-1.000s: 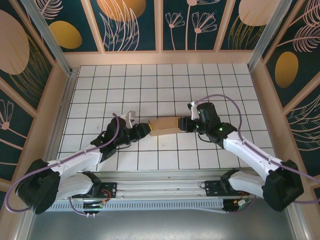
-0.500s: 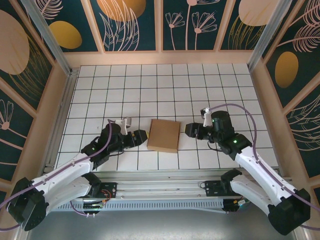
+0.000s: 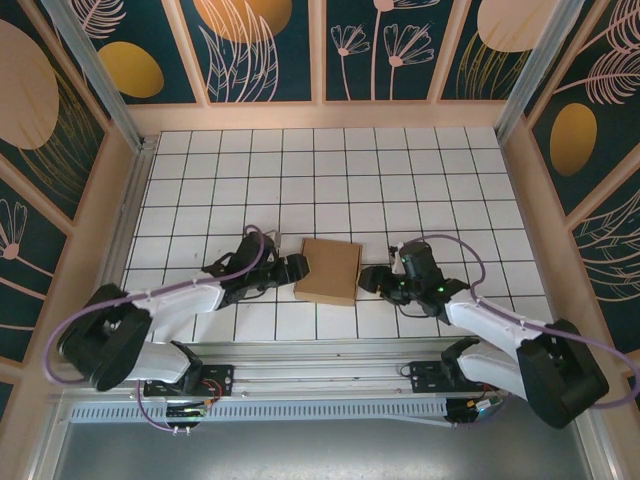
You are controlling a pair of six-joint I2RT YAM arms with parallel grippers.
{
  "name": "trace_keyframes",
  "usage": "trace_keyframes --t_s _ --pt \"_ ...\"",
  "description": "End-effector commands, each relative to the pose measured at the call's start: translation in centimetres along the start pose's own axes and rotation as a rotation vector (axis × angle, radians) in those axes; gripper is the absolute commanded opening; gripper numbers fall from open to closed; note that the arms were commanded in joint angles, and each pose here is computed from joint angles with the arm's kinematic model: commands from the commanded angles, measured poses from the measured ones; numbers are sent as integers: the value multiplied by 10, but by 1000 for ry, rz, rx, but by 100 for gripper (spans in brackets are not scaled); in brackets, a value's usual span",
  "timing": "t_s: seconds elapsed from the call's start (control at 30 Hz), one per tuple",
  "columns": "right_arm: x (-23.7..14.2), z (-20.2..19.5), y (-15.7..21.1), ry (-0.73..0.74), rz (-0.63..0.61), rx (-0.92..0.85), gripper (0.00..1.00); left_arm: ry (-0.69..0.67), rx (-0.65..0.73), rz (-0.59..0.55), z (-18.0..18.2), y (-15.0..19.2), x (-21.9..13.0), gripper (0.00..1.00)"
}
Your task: Fold the paper box
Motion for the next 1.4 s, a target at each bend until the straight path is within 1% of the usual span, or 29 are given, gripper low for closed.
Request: trace_keyframes --t_s 0.0,0.07,0.17,0.23,0.4,0.53,0.67,0.83,0.93,1.03,1.17,1.23,1.3,1.33,1.37 --pt "8 30 -14 -138 -64 -10 56 131 29 -35 -33 -21 10 71" --pt "13 29 -20 -135 -87 -4 55 142 18 -21 -36 -22 19 64" --pt "23 28 -33 -109 -119 -8 49 130 -7 -2 -34 -24 33 48" --pt "30 32 -44 -111 -133 -19 44 129 -14 -3 -36 -28 39 43" --pt "48 41 -72 -119 -176 -32 40 98 -43 -65 -33 -48 46 42" --pt "70 42 -117 -102 -222 -50 39 38 -59 -151 -18 -82 56 42" --pt "107 60 -165 -126 -235 -72 38 -21 -46 -227 -2 -136 73 41" --pt "158 87 -220 -174 -249 -73 37 -14 -96 -278 30 -217 99 39" --pt "184 93 -253 -165 -259 -88 37 -28 -99 -294 47 -251 113 37" --pt "204 90 -275 -163 -247 -66 37 -20 -113 -300 61 -274 123 37" --pt "207 99 -291 -172 -255 -84 38 11 -127 -307 65 -288 123 37" --pt "201 105 -297 -170 -259 -100 41 20 -115 -328 59 -293 114 37" --pt "191 116 -302 -186 -260 -119 46 34 -101 -347 51 -297 105 39" --pt "183 124 -304 -196 -262 -135 49 45 -86 -360 44 -301 97 43" --pt "175 132 -305 -206 -264 -155 52 55 -72 -372 38 -305 90 49"
Point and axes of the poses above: each hand's point on the last joint's axis, 136 mm out from that joint toward the fingers, its own x axis out along the fingers, its own z axis along the line the jaws close on, y = z × x, the point moved 3 cm from there along -x, back along the fingers, and after that the axes turned 2 degrees about x, right-handed, at the moved point
